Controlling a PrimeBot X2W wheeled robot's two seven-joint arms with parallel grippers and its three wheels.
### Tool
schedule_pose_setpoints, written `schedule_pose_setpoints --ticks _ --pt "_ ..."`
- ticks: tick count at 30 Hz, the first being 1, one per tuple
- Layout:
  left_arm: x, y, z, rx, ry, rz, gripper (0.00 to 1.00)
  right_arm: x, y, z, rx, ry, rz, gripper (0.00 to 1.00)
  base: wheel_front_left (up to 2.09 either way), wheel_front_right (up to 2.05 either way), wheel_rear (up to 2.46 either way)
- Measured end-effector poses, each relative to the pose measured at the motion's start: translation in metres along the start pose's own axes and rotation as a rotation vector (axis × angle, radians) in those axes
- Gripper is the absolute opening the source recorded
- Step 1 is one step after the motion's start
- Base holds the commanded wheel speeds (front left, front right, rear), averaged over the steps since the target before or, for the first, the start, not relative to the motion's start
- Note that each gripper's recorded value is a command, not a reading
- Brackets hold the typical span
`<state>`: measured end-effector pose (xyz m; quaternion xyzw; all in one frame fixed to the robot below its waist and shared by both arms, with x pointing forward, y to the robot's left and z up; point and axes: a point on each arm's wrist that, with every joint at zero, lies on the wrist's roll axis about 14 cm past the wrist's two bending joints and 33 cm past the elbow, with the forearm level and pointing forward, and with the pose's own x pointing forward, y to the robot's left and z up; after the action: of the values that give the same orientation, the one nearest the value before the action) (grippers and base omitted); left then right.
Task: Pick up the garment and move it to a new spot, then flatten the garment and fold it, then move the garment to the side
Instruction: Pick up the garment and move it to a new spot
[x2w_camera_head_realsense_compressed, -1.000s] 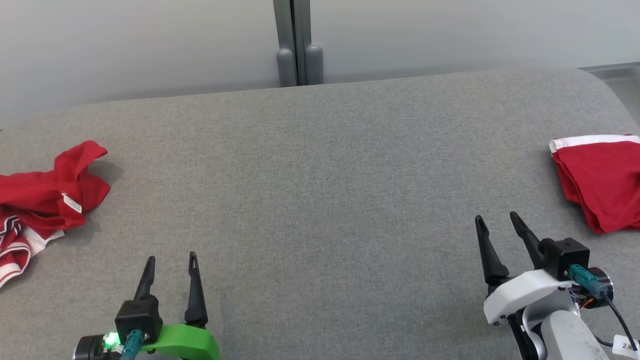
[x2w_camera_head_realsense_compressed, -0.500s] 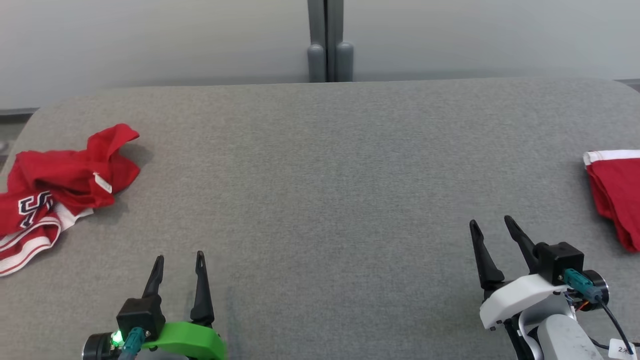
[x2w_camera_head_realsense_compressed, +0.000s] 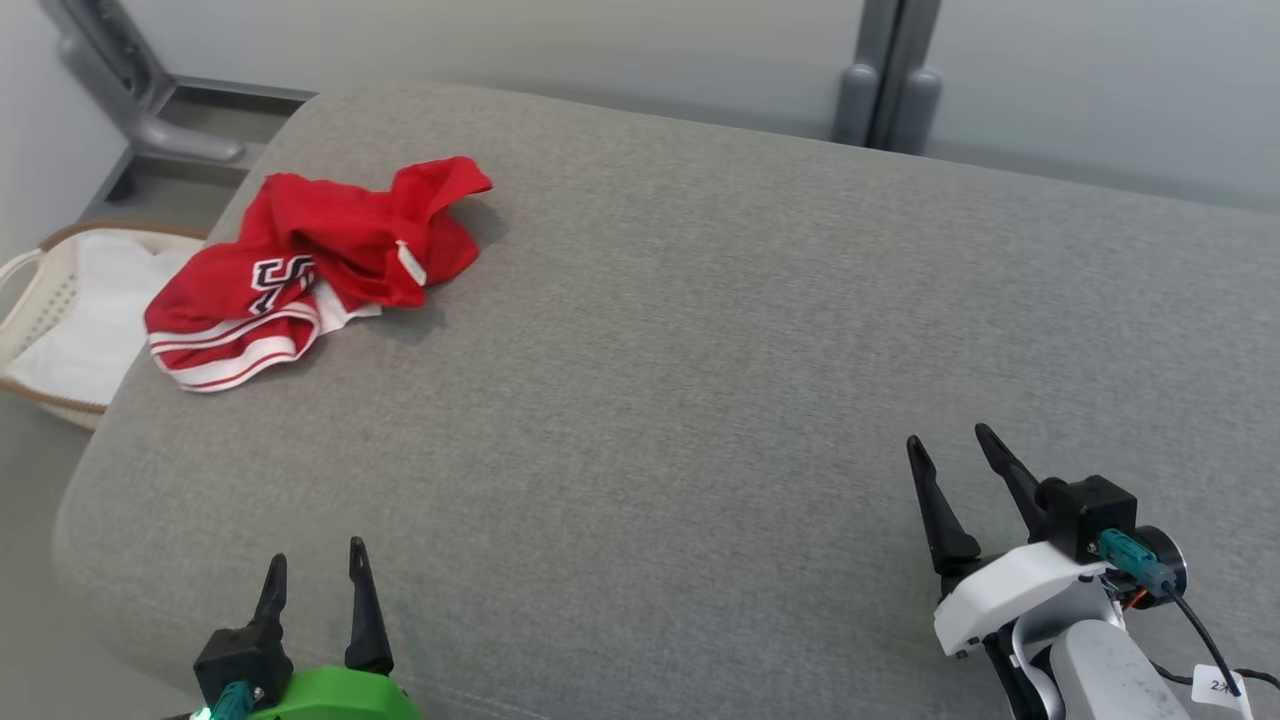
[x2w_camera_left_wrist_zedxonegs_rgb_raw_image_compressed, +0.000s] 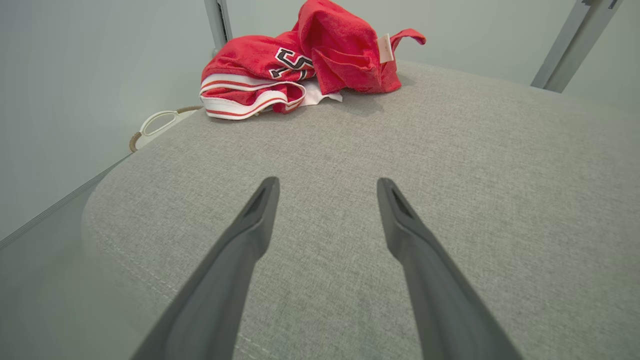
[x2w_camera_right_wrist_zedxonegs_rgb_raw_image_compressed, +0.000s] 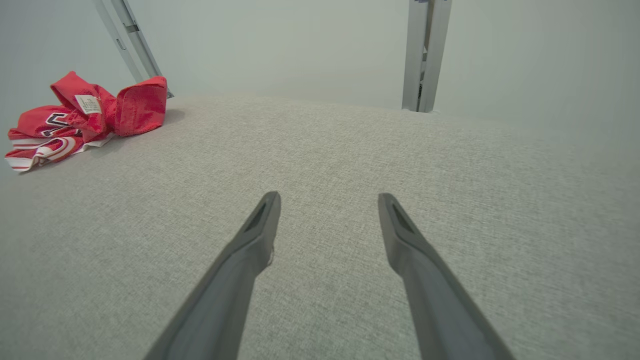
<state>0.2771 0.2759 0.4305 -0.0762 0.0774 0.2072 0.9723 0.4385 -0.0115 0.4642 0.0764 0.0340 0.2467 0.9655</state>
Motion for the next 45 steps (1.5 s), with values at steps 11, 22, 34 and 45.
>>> schedule_pose_setpoints --ticks 11,22,34,45 --pt "-0.044 0.075 -0.007 -0.081 0.008 0.257 1.00 0.028 0.069 -0.018 0.031 0.044 0.195 1.00 0.00 0.00 0.00" --pt "0.019 0.071 0.028 -0.092 -0.060 0.189 1.00 0.042 0.067 -0.021 0.010 0.032 0.213 1.00 0.00 0.00 0.00" --pt "0.131 0.044 0.071 0.004 -0.099 0.074 1.00 0.060 0.025 -0.036 0.011 0.027 0.148 1.00 0.00 0.00 0.00" --pt "0.201 0.030 0.056 0.060 -0.005 0.038 1.00 0.066 -0.015 -0.045 0.012 0.016 0.075 1.00 0.00 0.00 0.00"
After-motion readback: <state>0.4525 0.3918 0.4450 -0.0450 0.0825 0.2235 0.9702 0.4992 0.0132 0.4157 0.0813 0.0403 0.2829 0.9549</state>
